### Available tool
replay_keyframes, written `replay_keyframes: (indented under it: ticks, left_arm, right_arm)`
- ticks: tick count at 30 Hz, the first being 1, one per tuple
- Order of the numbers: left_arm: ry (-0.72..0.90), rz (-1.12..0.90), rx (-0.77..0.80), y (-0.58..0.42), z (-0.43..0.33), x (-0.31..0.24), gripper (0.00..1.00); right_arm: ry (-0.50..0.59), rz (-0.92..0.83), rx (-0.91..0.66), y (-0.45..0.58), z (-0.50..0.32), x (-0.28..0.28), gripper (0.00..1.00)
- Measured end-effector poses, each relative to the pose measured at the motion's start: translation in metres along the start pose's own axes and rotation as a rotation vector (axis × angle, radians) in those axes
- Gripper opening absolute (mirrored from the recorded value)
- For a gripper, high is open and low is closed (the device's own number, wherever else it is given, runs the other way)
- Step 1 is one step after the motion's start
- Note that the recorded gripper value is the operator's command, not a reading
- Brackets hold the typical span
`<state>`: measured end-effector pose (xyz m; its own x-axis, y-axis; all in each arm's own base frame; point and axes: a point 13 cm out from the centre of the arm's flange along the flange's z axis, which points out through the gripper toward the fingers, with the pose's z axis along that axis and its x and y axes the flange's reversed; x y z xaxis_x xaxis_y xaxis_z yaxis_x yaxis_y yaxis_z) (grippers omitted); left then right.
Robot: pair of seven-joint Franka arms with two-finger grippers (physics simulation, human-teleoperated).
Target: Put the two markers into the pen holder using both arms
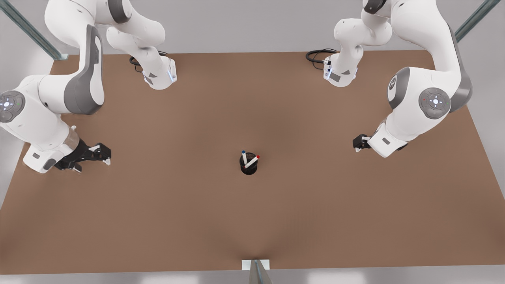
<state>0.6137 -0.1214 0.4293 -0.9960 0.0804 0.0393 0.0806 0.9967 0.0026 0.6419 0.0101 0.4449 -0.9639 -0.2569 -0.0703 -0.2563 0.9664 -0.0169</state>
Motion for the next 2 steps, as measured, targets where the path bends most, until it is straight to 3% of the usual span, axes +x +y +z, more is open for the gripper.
replay_keyframes:
  ticks: [2]
  left_arm:
    - [0.002, 0.000, 0.000, 0.0000, 0.0012, -0.0004, 1.00]
  right_arm:
    - [0.031, 0.028, -0.005, 0.0014, 0.0158, 0.0233, 1.00]
